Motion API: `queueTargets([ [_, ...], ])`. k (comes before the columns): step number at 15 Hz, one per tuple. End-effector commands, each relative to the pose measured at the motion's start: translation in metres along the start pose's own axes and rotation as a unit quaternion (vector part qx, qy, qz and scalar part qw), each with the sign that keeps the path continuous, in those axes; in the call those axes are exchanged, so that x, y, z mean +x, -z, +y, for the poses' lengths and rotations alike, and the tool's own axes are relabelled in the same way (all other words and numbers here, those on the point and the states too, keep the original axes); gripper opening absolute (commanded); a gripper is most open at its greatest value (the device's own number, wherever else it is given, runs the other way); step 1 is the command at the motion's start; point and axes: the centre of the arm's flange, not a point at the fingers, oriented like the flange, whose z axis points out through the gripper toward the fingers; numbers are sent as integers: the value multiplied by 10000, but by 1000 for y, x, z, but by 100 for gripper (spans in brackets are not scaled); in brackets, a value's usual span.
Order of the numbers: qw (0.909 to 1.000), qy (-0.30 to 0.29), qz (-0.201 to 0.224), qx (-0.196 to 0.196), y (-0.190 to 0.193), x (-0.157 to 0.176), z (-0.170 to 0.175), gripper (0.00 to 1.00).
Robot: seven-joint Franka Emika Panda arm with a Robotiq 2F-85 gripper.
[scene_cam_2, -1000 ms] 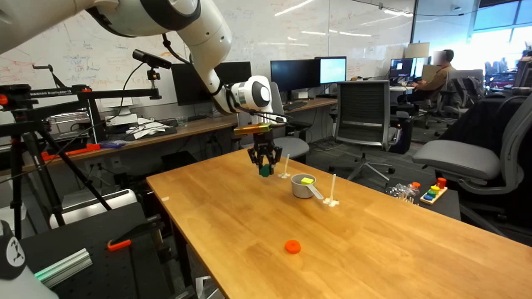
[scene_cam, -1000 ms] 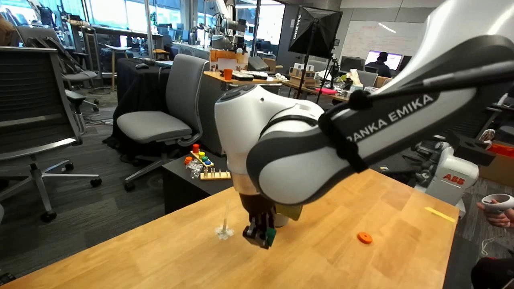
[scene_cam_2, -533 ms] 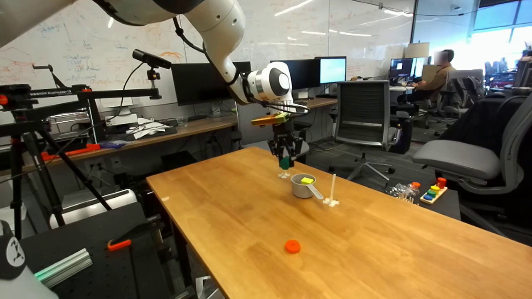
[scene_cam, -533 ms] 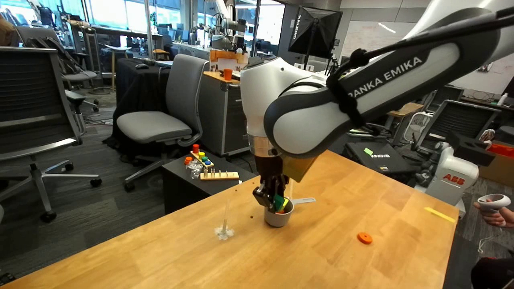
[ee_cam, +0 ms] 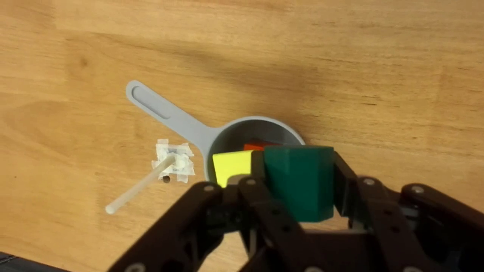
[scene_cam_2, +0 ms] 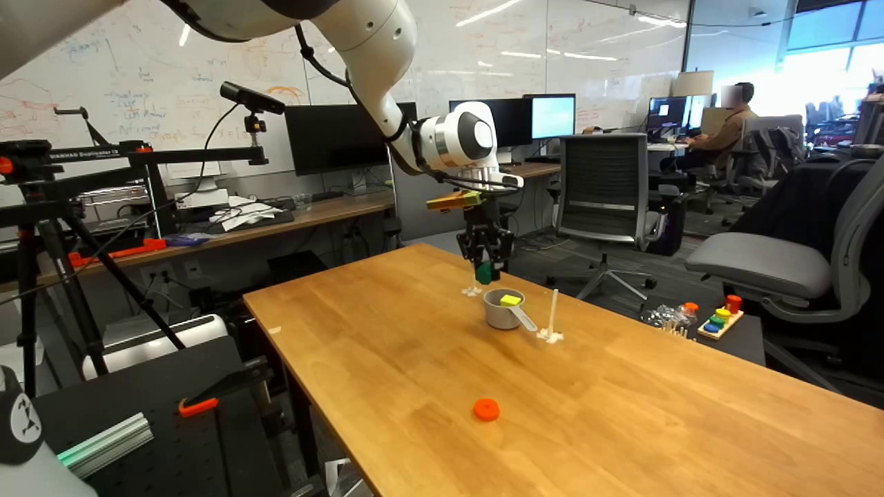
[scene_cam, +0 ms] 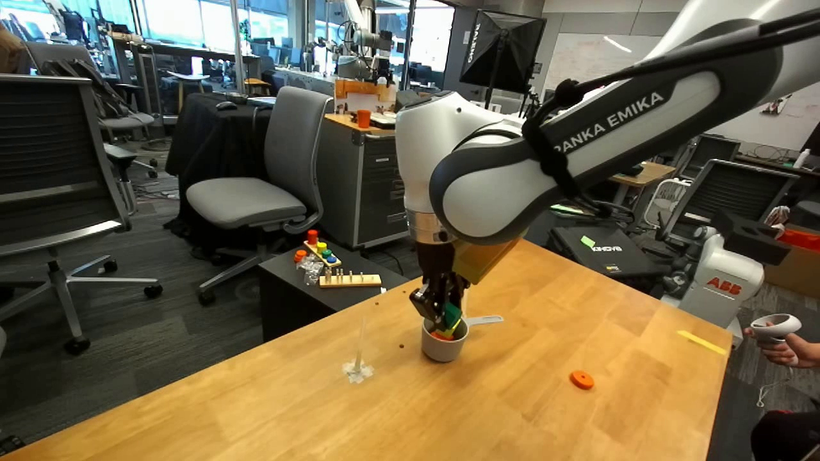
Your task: Place the three blocks in the gray measuring cup
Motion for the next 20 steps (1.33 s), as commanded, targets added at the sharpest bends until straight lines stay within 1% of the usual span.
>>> queueTargets([
  [1, 9997, -256, -49, 32, 1, 4, 3, 69],
  [3, 9995, -318, -70, 41, -1, 4, 3, 81],
  [5, 9992, -379, -99, 61, -4, 5, 3, 97],
  [6, 9991, -406, -109, 67, -5, 4, 3, 100],
  [10, 9986, -501, -120, 99, -4, 3, 2, 100],
  [14, 9993, -385, 26, -2, 5, -21, -14, 100],
  [17, 9993, -353, 133, -18, 22, -38, -29, 100],
  [18, 9995, -296, 0, 62, 1, -11, -26, 100],
  [20, 9996, -283, 32, 55, 10, -17, -35, 100],
])
